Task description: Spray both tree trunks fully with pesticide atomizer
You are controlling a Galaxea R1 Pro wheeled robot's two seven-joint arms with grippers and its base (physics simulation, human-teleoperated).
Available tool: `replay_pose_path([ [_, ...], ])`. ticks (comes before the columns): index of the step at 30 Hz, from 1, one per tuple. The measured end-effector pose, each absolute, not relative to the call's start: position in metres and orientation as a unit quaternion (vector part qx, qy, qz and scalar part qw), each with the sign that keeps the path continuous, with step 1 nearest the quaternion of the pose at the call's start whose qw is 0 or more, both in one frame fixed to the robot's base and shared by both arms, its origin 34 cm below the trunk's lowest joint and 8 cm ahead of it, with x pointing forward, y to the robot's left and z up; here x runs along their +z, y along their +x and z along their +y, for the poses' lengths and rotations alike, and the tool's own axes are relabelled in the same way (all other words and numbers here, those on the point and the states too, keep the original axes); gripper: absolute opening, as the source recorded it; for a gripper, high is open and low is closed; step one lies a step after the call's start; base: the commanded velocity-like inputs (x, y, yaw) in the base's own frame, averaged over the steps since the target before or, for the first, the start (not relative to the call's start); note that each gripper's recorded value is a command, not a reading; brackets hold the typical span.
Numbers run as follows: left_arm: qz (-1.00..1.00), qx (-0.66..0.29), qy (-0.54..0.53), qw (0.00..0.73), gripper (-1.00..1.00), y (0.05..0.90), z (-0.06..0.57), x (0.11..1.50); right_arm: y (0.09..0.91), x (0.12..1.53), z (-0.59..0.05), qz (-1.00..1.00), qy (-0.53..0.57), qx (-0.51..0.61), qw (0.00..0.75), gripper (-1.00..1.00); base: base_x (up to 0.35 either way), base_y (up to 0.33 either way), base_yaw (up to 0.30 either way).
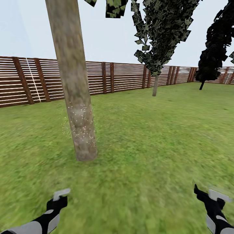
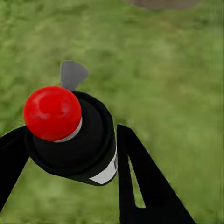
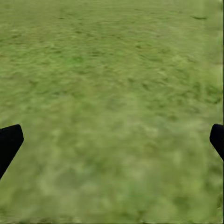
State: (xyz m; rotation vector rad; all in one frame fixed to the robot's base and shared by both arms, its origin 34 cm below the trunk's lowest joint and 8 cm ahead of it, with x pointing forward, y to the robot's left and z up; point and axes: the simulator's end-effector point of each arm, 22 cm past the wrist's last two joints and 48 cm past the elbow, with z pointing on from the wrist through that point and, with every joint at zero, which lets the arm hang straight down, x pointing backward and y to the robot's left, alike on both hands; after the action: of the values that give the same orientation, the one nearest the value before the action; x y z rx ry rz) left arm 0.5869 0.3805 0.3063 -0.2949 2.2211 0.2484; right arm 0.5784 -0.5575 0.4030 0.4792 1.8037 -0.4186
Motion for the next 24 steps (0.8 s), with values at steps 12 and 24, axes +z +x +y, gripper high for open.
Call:
replay_pose_path([
  [12, 0.864, 0.154, -0.215, 0.428, -1.0, 0.523, 0.418, 0.284, 0.545, 0.366, -0.535, 0.784, 0.215, -0.183, 0.553, 1.0, 0.0, 0.0, 0.0],
  [24, 0.865, 0.154, -0.214, 0.426, -1.0, 0.52, 0.416, 0.282, 0.555, 0.315, -0.392, 0.817, 0.232, -0.078, 0.522, 1.0, 0.0, 0.0, 0.0],
])
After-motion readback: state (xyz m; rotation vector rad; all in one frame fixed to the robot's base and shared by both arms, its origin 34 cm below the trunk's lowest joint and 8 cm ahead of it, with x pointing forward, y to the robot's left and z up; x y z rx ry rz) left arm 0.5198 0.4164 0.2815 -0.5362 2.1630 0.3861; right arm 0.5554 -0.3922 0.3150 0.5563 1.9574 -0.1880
